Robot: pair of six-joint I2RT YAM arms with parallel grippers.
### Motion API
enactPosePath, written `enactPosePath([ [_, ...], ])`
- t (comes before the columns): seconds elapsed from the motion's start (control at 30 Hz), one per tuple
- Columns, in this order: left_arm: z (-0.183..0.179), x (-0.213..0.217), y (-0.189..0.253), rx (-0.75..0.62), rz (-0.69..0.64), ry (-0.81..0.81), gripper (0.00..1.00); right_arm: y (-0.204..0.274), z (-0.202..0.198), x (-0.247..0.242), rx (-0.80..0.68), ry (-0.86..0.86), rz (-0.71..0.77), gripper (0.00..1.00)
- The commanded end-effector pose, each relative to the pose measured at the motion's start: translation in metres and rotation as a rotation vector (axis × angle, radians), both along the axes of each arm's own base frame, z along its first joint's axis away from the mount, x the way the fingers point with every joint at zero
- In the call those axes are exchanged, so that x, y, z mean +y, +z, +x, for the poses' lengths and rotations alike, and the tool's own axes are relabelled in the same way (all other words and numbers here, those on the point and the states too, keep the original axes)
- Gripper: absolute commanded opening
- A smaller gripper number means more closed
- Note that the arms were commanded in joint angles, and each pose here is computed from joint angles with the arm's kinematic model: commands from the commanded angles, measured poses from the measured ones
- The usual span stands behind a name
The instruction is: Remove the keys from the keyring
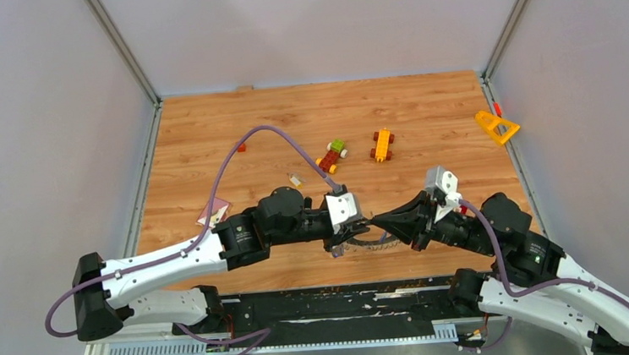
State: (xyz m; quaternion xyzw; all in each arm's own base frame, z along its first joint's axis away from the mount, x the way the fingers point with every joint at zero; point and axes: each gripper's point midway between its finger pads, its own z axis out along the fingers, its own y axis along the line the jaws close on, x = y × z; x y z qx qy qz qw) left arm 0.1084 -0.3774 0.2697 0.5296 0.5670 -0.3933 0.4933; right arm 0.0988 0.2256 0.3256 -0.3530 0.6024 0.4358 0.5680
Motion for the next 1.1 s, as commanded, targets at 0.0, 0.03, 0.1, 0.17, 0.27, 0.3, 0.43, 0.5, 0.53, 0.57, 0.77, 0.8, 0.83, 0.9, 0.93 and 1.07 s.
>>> enactPosePath([
  [0.0, -0.005, -0.004, 0.034, -0.02, -0.084, -0.025, 0.18, 0.039, -0.006, -0.003, -0.053, 0.015, 0.118, 0.0],
  [0.03, -0.005, -0.003, 0.035, -0.02, -0.085, -0.025, 0.13, 0.038, -0.005, -0.003, -0.051, 0.012, 0.117, 0.01],
  [0.1, -0.005, -0.002, 0.037, -0.022, -0.088, -0.022, 0.02, 0.036, -0.005, -0.005, -0.051, 0.006, 0.114, 0.02],
  [0.17, -0.004, 0.001, 0.038, -0.023, -0.089, -0.011, 0.0, 0.036, -0.005, -0.007, -0.056, -0.002, 0.113, 0.04],
  [0.27, 0.0, 0.006, 0.039, -0.024, -0.075, 0.018, 0.0, 0.037, -0.003, -0.014, -0.071, -0.028, 0.115, 0.11],
  [0.3, 0.001, 0.008, 0.04, -0.026, -0.071, 0.029, 0.0, 0.038, -0.003, -0.018, -0.076, -0.039, 0.117, 0.16],
  [0.43, 0.012, 0.018, 0.047, -0.037, -0.081, 0.112, 0.0, 0.038, -0.003, -0.034, -0.087, -0.089, 0.14, 0.3],
  [0.5, 0.02, 0.023, 0.051, -0.038, -0.097, 0.166, 0.0, 0.038, -0.005, -0.041, -0.092, -0.099, 0.168, 0.33],
  [0.53, 0.024, 0.025, 0.054, -0.037, -0.108, 0.195, 0.0, 0.037, -0.007, -0.042, -0.095, -0.095, 0.182, 0.33],
  [0.57, 0.027, 0.027, 0.057, -0.034, -0.123, 0.22, 0.0, 0.036, -0.009, -0.043, -0.099, -0.09, 0.194, 0.33],
  [0.77, 0.038, 0.038, 0.079, -0.021, -0.217, 0.316, 0.0, 0.019, -0.011, -0.035, -0.103, -0.051, 0.193, 0.32],
  [0.8, 0.038, 0.039, 0.082, -0.018, -0.225, 0.321, 0.0, 0.016, -0.009, -0.032, -0.099, -0.053, 0.189, 0.32],
  [0.83, 0.038, 0.04, 0.085, -0.016, -0.232, 0.322, 0.0, 0.013, -0.008, -0.029, -0.096, -0.052, 0.188, 0.32],
  [0.9, 0.038, 0.042, 0.089, -0.012, -0.245, 0.324, 0.0, 0.007, -0.005, -0.022, -0.098, -0.047, 0.188, 0.33],
  [0.93, 0.038, 0.043, 0.09, -0.009, -0.248, 0.325, 0.0, 0.006, -0.003, -0.02, -0.106, -0.047, 0.195, 0.34],
  [1.07, 0.036, 0.045, 0.094, -0.005, -0.262, 0.325, 0.0, 0.006, 0.003, -0.01, -0.152, -0.046, 0.229, 0.4],
])
